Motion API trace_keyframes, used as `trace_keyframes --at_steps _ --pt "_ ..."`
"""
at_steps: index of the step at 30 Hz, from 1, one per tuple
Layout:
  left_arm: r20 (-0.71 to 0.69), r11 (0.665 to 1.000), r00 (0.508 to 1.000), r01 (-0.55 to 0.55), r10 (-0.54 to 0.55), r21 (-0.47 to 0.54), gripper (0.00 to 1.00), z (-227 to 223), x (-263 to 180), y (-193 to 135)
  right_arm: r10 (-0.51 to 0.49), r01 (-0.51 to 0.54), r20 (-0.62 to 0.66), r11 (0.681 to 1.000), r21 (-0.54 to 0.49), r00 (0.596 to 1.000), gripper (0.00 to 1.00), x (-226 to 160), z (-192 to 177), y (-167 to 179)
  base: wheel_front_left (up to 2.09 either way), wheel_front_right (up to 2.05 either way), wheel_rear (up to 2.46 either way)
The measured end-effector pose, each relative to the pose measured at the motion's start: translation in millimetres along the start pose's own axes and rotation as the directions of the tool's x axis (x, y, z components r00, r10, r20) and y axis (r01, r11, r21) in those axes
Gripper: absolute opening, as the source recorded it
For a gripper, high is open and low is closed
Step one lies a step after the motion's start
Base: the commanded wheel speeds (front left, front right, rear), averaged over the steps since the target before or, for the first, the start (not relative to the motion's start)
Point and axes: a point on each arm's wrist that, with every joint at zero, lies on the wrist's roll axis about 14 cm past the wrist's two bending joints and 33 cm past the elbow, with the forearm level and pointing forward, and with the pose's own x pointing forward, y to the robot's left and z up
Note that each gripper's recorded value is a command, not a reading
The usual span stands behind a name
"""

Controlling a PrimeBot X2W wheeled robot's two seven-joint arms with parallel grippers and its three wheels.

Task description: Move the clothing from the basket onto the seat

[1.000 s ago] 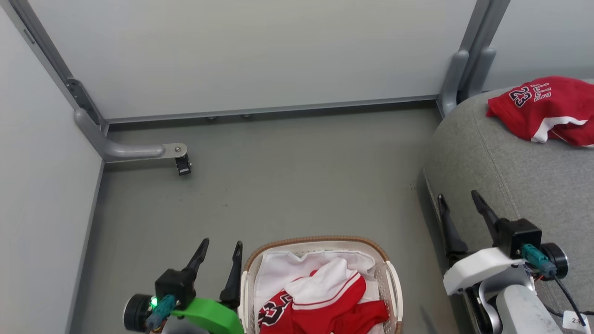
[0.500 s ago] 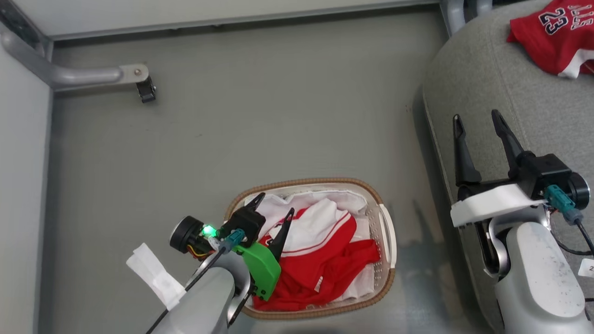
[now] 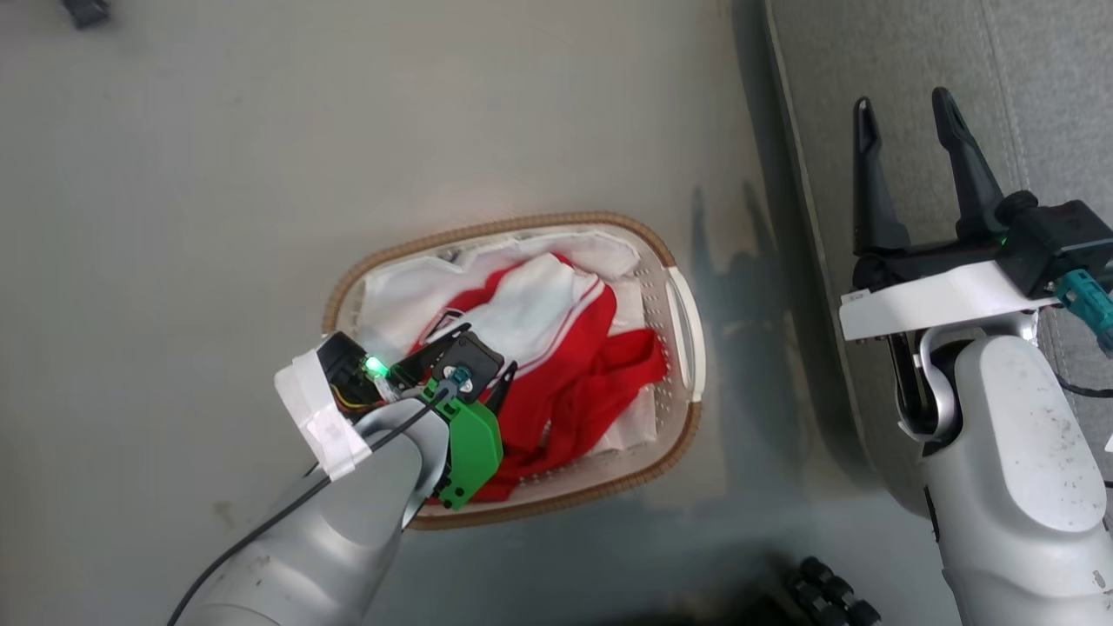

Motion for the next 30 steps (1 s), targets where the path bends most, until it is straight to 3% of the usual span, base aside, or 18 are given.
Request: trace_keyframes --at_steps 5,19,21,22,23,30 --pt "-0.099 0.998 0.993 0.062 -0.063 -0.008 1.0 -31.4 27.0 -4.1 -0.032 0.033 -0.059 0.999 0.005 0.998 1.0 1.6 -29.8 -14.9 0.0 0.0 0.0" --pt "-0.255 0.992 0.96 0.094 -0.113 -0.087 1.0 -93.1 72.3 5.9 -0.098 0.095 -0.166 0.995 -0.027 0.981 1.0 -5.0 -78.5 -46.7 0.0 0.0 0.0" --pt "-0.256 0.99 0.959 0.099 -0.121 -0.1 0.35 -95.6 75.6 3.2 -0.102 0.098 -0.171 0.995 -0.033 0.98 1.0 -5.5 -80.3 -48.9 0.0 0.0 0.0" --pt "-0.255 0.989 0.959 0.1 -0.125 -0.107 0.14 -96.2 77.1 1.8 -0.105 0.1 -0.174 0.994 -0.036 0.979 1.0 -6.1 -81.2 -50.1 0.0 0.0 0.0" --pt "-0.251 0.988 0.96 0.1 -0.126 -0.113 0.0 -95.8 78.0 1.0 -0.107 0.101 -0.176 0.994 -0.038 0.979 1.0 -6.5 -81.6 -50.9 0.0 0.0 0.0" --pt "-0.172 0.989 0.979 0.089 -0.109 -0.121 0.0 -75.3 73.5 0.7 -0.097 0.091 -0.165 0.995 -0.045 0.982 1.0 -5.8 -73.7 -47.2 0.0 0.0 0.0"
